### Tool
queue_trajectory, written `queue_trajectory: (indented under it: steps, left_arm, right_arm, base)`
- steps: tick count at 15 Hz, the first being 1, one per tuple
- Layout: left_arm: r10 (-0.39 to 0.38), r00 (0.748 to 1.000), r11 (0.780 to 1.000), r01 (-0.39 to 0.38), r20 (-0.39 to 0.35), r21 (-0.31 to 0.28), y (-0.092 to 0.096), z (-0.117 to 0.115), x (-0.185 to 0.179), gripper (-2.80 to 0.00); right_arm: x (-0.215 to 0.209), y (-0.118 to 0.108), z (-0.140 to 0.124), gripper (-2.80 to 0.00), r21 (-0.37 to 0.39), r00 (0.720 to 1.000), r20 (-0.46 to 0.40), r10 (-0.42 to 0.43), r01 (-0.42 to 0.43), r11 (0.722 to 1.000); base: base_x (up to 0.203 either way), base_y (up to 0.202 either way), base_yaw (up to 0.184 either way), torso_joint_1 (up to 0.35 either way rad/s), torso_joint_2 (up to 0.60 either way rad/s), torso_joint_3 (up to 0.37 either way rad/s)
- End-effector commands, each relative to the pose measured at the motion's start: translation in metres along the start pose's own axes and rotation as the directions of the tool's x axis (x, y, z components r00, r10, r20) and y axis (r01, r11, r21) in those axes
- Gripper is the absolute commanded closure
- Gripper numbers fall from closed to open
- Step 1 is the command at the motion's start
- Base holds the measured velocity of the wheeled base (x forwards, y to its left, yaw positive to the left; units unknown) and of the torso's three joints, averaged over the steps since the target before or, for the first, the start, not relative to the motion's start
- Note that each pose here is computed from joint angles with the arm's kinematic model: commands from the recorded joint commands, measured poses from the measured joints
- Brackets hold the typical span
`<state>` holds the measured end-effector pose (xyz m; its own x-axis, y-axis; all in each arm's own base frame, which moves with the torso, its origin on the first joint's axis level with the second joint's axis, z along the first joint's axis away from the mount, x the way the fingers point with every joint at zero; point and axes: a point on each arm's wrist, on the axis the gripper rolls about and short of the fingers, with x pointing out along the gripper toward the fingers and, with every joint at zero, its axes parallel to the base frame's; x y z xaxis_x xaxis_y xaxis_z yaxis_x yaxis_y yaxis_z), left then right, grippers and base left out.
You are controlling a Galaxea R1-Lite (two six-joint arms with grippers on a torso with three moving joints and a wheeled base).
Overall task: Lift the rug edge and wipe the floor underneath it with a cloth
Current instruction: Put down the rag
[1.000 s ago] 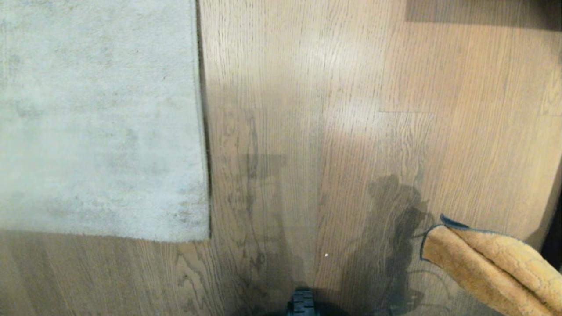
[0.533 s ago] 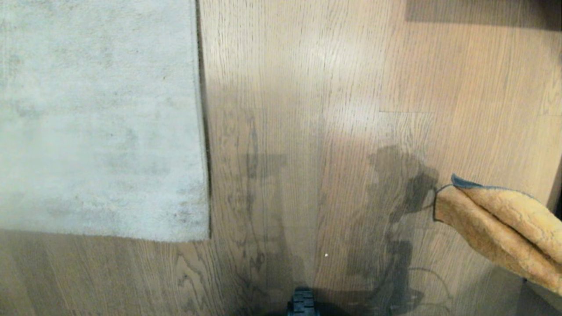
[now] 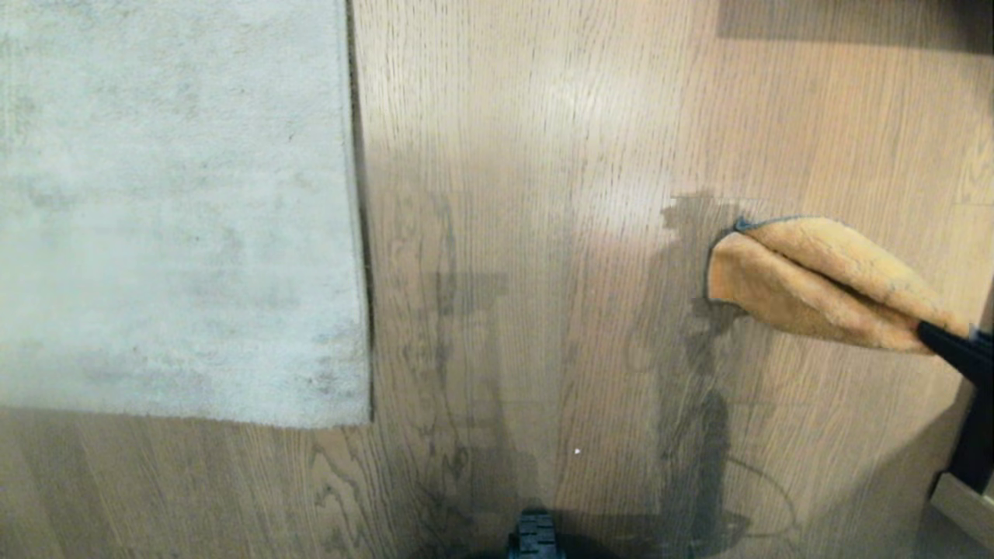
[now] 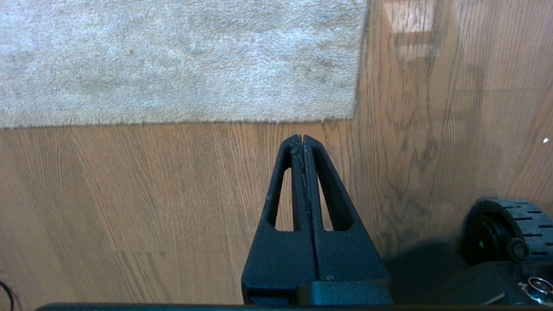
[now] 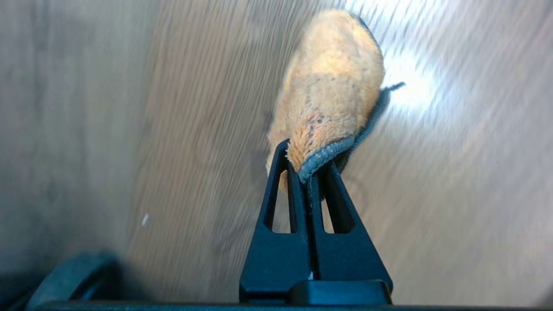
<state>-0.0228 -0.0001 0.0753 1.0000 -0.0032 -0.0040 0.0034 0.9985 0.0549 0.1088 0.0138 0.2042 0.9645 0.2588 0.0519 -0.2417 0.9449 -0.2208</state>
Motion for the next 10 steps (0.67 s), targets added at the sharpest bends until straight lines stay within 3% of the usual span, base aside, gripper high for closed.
queue_trajectory:
  steps: [1,6,10]
  left_arm:
    - [0.0,1.0,1.0,0.0,0.001,0.0,0.0,0.0,0.0,0.0]
    - [0.0,1.0,1.0,0.0,0.001,0.0,0.0,0.0,0.0,0.0]
    - [0.0,1.0,1.0,0.0,0.001,0.0,0.0,0.0,0.0,0.0]
  right_arm:
    - [0.035,-0.005,-0.008,0.0,0.007,0.999,-0.046,0.006,-0.006,1.0]
    - [0.089,-0.04,-0.003,0.0,-0.008,0.993,-0.023,-0.115,0.115,0.993]
    - [0.132,-0.079,-0.002,0.0,-0.028,0.973,0.057,-0.222,0.224,0.974]
  base:
    - [0.0,0.0,0.0,0.0,0.0,0.0]
    - [0.0,0.0,0.0,0.0,0.0,0.0]
    - [0.0,0.0,0.0,0.0,0.0,0.0]
